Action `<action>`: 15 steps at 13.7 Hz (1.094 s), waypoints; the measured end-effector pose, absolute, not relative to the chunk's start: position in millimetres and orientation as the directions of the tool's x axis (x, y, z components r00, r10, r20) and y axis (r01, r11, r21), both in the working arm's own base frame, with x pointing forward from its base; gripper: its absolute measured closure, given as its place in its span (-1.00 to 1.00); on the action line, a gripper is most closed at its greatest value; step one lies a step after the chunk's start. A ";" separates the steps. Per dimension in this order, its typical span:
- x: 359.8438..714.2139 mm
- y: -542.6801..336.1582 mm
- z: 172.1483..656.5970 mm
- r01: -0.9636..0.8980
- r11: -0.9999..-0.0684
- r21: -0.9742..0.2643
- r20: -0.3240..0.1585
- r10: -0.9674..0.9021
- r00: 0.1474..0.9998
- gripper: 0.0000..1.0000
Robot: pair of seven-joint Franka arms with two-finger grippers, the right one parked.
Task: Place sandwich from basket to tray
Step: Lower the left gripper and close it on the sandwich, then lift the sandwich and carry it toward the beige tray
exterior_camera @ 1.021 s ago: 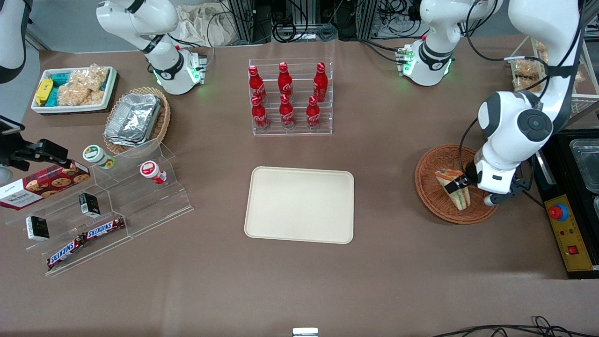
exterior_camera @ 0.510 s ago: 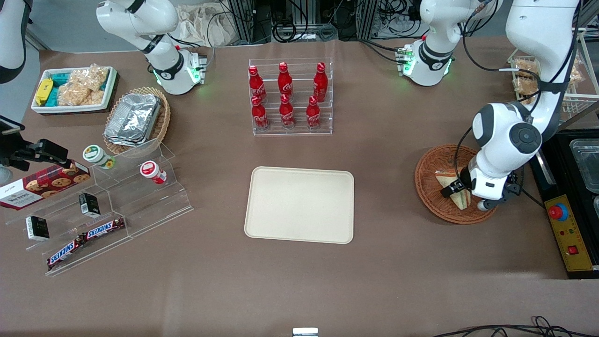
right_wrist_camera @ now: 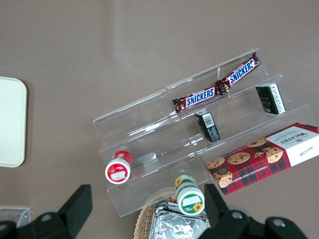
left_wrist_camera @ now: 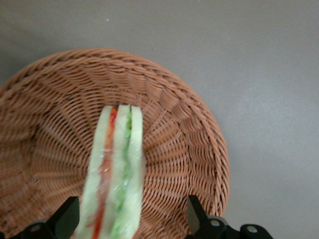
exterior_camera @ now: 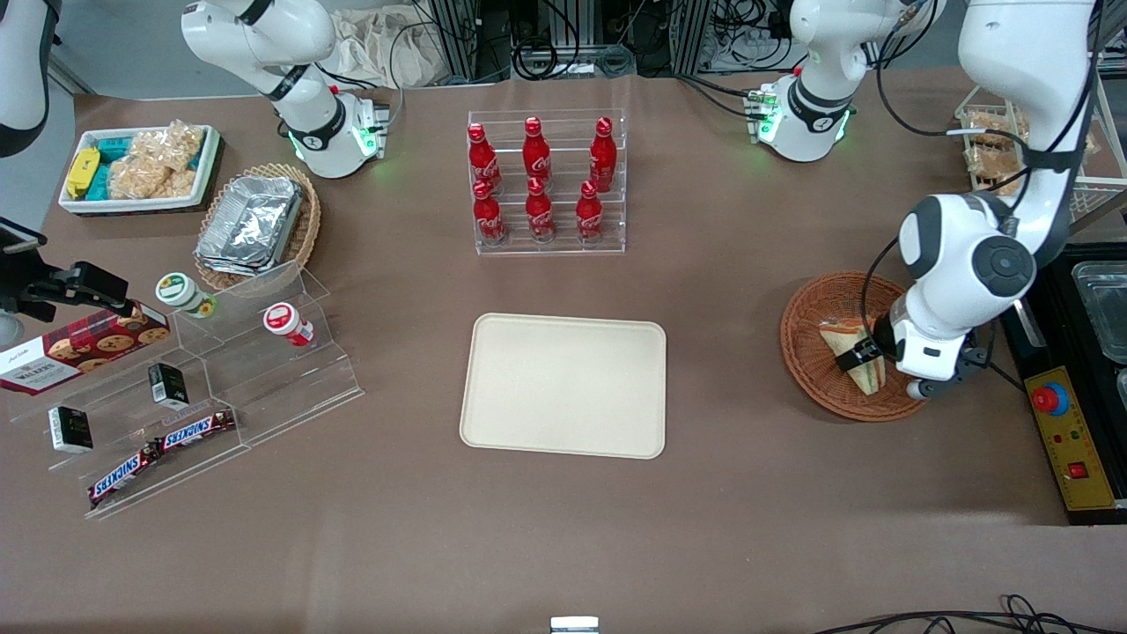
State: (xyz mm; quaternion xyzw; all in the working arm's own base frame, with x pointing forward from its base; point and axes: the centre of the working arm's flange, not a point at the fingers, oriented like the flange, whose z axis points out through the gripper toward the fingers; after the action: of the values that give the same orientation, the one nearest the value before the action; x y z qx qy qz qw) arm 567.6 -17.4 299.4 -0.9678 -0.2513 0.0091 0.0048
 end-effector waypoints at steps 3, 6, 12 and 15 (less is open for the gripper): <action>572.4 -16.3 318.4 0.488 -0.872 -0.029 -0.029 0.489 0.872 -0.95; 563.4 -10.0 298.0 0.497 -0.868 -0.018 -0.018 0.497 0.868 -0.92; 547.0 -9.3 237.3 0.500 -0.866 0.006 -0.019 0.500 0.866 -0.62; 553.0 -13.0 246.5 0.492 -0.870 0.012 -0.008 0.492 0.870 0.03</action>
State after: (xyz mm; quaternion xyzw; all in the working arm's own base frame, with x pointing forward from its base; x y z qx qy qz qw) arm 553.0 -13.0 246.5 -0.9670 -0.2546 0.0026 -0.0069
